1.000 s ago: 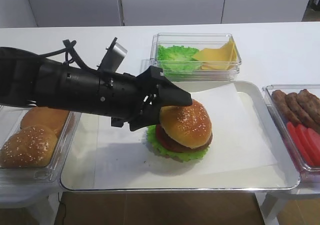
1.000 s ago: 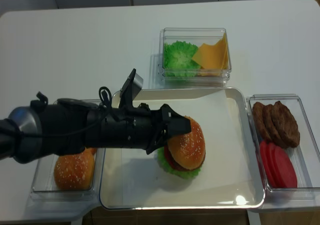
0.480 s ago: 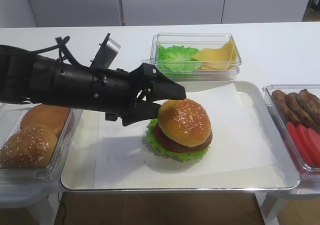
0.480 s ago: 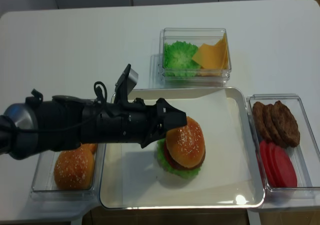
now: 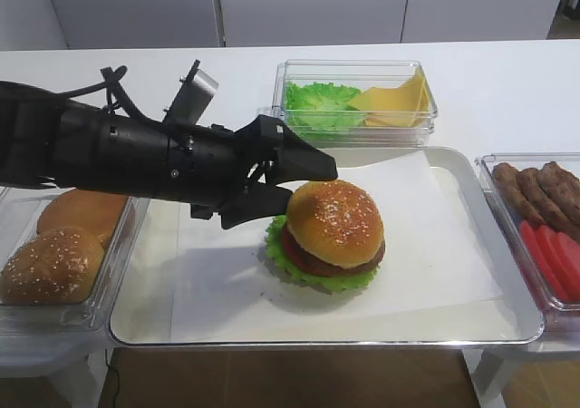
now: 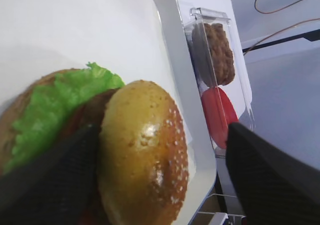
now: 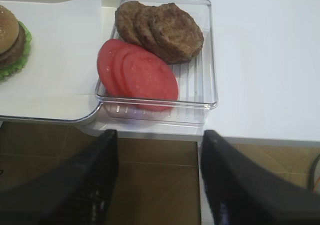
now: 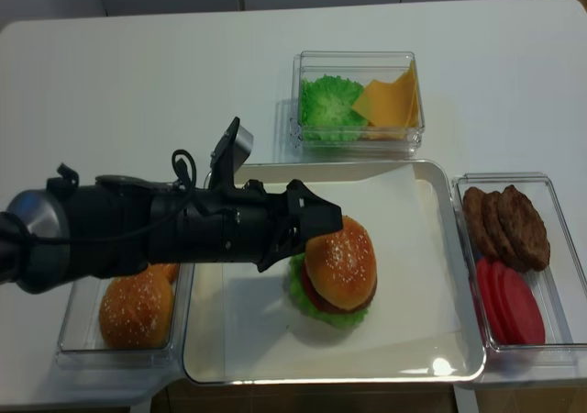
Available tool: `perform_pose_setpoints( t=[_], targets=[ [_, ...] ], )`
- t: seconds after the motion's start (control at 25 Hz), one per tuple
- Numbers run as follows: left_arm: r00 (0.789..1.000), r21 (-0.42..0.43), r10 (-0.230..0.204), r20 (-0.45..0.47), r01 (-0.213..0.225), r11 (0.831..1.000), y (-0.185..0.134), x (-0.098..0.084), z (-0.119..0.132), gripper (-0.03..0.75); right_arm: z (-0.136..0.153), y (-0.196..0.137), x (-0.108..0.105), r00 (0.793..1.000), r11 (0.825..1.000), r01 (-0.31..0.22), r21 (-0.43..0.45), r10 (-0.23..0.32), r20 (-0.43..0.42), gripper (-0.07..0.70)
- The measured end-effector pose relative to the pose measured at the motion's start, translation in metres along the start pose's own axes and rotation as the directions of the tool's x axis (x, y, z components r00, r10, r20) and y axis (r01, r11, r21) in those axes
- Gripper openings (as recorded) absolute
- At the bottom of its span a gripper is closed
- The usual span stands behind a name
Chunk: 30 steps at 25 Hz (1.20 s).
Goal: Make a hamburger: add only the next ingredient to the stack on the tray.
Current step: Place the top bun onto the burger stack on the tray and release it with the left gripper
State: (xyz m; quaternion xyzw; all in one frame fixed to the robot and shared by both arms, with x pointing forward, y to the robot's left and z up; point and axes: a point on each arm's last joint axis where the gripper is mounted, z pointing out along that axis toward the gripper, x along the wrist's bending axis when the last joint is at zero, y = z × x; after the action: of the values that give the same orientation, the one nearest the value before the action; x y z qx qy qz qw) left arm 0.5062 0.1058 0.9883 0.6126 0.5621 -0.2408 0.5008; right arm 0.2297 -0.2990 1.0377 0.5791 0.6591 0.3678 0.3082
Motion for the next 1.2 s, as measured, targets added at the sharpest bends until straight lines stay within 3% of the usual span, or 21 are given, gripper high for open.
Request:
perform_pose_setpoints(
  t=[0.4,0.92,1.04,1.2],
  targets=[
    [1.000,0.024,-0.006,0.026,0.005,1.000,-0.002,-0.002,0.000,0.583,0.000,0.000,0.000,1.000,1.000,-0.002,0.000,0.002,0.000,0.404],
    [0.997,-0.035,0.006,-0.074,-0.009,0.999,0.003,0.007,0.000,0.583,0.000,0.000,0.000,1.000,1.000,-0.002,0.000,0.002,0.000,0.404],
    [0.994,-0.069,0.039,-0.102,-0.047,0.997,0.006,0.003,-0.005,0.583,0.000,0.000,0.000,1.000,1.000,-0.002,0.000,0.002,0.000,0.404],
    [0.982,-0.136,0.109,-0.152,-0.130,0.982,0.012,-0.011,-0.021,0.582,0.000,0.000,0.000,1.000,1.000,-0.002,0.000,0.002,0.000,0.404]
  ],
)
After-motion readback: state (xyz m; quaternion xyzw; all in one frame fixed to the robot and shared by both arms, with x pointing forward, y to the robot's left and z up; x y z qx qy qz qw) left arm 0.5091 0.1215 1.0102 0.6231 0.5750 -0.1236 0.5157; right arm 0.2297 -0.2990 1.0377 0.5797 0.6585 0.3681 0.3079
